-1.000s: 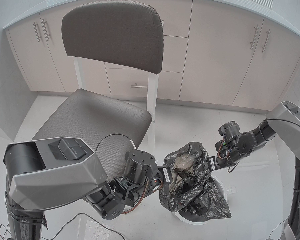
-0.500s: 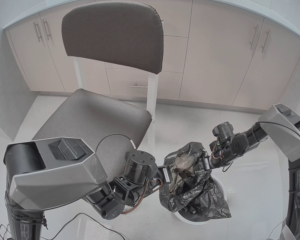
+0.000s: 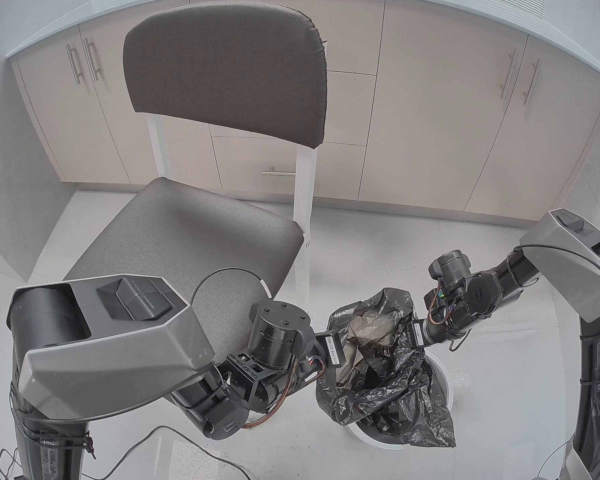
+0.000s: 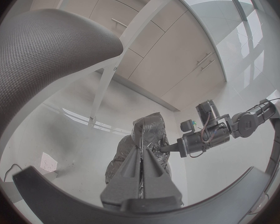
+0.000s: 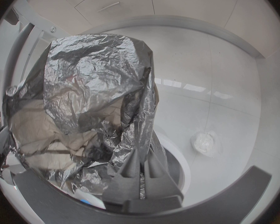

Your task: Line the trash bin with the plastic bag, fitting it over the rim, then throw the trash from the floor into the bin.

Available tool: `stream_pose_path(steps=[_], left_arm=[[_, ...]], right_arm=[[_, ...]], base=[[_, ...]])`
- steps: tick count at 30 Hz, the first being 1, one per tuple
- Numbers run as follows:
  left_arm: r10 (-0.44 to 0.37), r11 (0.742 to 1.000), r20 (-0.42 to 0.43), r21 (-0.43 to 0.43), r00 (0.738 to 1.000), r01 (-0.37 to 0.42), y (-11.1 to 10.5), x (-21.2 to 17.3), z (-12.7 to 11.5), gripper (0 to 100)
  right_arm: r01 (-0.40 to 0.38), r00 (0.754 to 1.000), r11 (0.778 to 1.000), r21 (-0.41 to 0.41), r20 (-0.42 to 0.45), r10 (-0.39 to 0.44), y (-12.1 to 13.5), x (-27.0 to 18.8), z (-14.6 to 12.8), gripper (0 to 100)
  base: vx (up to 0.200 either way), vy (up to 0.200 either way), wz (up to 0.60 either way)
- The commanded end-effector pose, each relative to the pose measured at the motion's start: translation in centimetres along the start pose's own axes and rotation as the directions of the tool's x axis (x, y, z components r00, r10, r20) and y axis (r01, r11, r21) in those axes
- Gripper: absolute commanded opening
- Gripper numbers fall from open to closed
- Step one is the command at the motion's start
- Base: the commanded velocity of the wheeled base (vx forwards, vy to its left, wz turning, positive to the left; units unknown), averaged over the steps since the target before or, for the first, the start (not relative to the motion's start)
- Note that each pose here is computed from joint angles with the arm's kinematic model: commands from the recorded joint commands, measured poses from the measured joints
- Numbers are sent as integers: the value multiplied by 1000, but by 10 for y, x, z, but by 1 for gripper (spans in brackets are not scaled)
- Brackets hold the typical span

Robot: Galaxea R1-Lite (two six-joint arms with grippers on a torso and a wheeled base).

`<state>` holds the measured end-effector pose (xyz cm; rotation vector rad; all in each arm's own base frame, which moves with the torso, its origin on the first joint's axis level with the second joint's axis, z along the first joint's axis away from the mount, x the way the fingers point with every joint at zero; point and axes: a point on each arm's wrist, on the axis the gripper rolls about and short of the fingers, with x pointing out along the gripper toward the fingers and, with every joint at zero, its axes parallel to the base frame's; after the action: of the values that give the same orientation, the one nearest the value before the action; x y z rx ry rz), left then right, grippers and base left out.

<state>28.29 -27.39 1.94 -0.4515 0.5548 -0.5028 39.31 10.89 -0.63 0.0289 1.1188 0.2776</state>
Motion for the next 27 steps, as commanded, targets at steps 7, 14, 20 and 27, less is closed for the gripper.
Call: stream_pose_path(steps=[7,14,20,27], left_arm=[[-4,1000,-27,11,1000,5,-3,0,-10,0],[-17,999,-71,30,997,19,-10,3,-28,0],[-9,999,-105,41,994,13,-8,7,-42,0],[-25,998,-136,56,990,33,-17,4,-53,0]], right_arm=[[2,997,1000,16,-71,-1,0,-60,-51,0],[3,994,1000,20,-106,-1,-4,-73,-99,0],[6,991,1000,16,-134,-4,-6,-71,-129,0],[7,989,1000,12,-145,-5,-9,-69,-152,0]], base=[[0,0,0],[0,0,0],[0,0,0],[0,0,0]])
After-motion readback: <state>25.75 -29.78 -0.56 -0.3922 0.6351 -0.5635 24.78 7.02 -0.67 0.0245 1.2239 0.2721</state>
